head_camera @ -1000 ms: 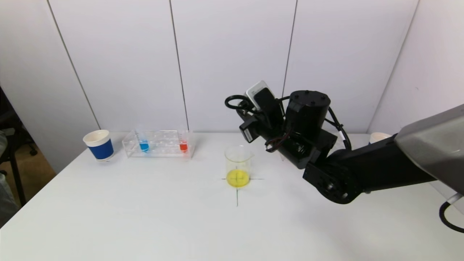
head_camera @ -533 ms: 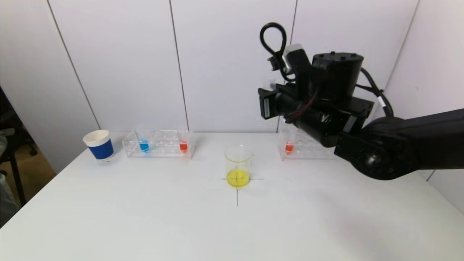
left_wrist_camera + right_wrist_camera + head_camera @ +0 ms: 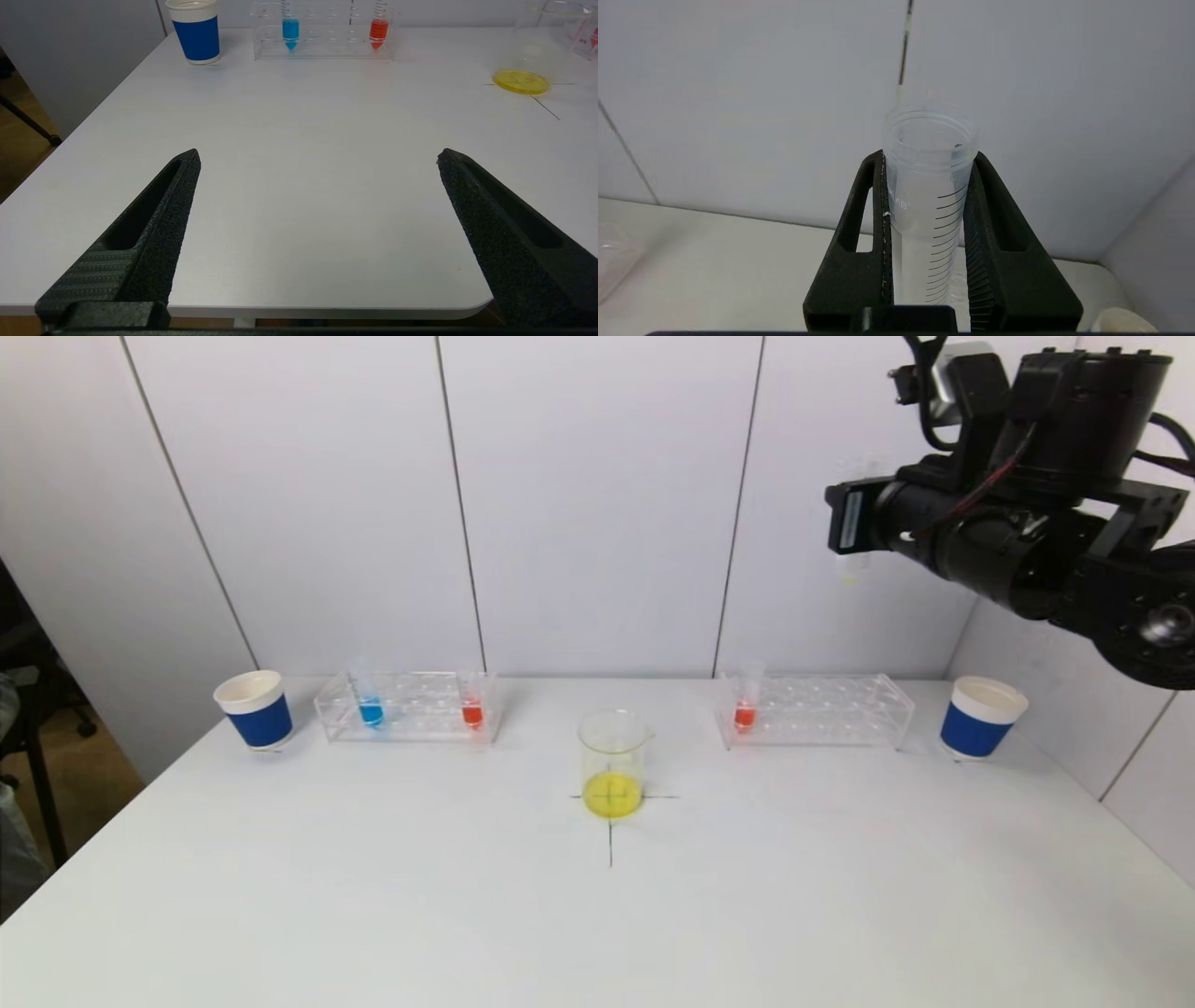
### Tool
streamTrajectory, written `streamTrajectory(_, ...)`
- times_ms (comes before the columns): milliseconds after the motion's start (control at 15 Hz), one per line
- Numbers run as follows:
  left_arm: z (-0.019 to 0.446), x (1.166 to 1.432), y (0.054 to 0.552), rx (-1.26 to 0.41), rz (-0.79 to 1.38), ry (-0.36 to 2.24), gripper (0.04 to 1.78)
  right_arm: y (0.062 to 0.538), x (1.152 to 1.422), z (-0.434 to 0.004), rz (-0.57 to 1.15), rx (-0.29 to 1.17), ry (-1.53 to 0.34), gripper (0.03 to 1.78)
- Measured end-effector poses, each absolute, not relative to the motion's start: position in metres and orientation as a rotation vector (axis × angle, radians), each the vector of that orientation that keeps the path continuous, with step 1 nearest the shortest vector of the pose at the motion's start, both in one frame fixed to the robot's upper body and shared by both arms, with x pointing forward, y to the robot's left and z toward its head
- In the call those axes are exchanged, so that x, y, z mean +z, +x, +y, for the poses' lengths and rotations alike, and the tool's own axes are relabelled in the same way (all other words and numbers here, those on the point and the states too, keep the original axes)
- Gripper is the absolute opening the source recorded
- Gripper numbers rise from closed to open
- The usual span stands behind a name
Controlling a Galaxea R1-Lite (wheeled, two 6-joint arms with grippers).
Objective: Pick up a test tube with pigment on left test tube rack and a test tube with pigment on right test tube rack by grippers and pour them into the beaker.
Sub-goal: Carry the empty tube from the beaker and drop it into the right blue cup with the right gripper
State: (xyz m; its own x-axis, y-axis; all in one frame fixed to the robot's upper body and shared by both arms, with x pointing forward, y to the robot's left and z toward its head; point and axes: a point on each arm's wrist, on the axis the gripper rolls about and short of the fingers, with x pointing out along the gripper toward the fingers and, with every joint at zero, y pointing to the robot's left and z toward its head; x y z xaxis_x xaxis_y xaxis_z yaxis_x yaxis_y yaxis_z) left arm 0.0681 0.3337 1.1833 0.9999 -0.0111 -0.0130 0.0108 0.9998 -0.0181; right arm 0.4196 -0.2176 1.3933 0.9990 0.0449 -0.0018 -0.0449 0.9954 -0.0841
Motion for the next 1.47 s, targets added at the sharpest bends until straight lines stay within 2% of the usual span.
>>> streamTrajectory(400,0.334,1.183,0.068,-0.01,0.013,-0.018,1.77,0.428,1.403,-0.299,-0.005,-0.128,-0.053,0.49)
streamTrajectory(733,0.334,1.183,0.068,-0.01,0.013,-0.018,1.77,0.43,1.391,-0.359,0.037,-0.253,-0.054,0.49)
streamTrajectory(867,0.334,1.183,0.068,-0.01,0.013,-0.018,1.77,0.429,1.386,-0.382,0.047,-0.258,-0.032,0.49)
streamTrajectory(1200,0.334,1.183,0.068,-0.01,0.013,-0.018,1.77,0.433,1.372,-0.421,0.08,-0.319,-0.016,0.49)
streamTrajectory(1467,0.334,1.183,0.068,-0.01,0.013,-0.018,1.77,0.441,1.356,-0.436,0.104,-0.325,-0.008,0.49)
